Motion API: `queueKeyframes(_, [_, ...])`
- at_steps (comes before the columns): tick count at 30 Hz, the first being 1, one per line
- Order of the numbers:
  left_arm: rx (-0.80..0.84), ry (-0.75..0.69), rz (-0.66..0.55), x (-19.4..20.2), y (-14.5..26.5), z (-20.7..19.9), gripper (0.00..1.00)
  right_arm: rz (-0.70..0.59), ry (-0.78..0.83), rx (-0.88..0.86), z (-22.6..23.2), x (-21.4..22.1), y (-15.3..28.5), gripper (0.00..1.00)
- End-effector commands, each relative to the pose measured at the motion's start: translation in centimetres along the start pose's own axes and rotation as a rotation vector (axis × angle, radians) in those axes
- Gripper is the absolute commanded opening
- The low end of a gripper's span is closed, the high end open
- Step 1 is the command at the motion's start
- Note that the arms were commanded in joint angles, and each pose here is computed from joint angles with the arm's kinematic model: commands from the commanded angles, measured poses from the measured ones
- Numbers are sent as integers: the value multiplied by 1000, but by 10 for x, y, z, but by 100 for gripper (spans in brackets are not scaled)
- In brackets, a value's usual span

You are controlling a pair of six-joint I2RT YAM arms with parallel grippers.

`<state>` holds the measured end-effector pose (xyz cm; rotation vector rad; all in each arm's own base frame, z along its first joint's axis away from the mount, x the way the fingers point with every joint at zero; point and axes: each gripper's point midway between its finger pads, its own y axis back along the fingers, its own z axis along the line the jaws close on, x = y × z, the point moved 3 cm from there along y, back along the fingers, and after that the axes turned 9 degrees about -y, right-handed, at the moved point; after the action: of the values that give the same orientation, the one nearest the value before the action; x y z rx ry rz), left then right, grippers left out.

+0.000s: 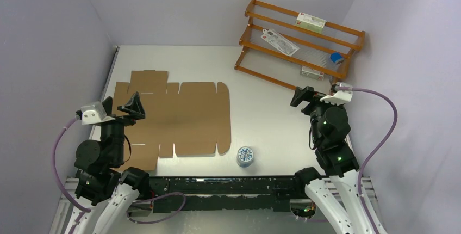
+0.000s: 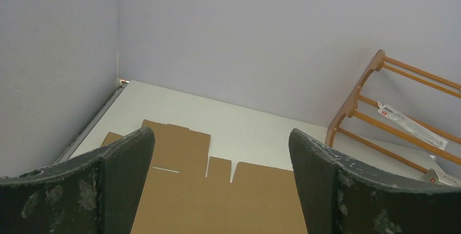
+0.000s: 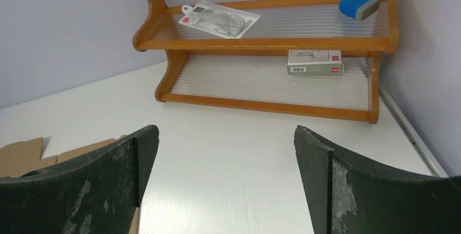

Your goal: Fold the paper box

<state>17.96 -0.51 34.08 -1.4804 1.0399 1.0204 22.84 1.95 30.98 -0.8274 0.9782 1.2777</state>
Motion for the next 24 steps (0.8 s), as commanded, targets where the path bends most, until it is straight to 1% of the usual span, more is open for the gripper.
queueKeyframes(1, [5, -2, -17, -4, 0, 0, 98, -30, -10, -38, 5, -10, 4, 100])
queueKeyframes(14, [19, -23, 31, 7, -9, -6, 98, 32, -2, -107, 17, 8, -4, 100])
queueKeyframes(18, [30, -31, 61, 14, -13, -10, 98, 92, 20, -159, 26, 22, -11, 100])
queueKeyframes(21, [93, -13, 75, 17, -14, -21, 98, 145, 17, -214, 36, 37, -17, 100])
queueKeyframes(24, [163, 5, 117, 30, -16, -35, 98, 219, 15, -292, 49, 58, -25, 100])
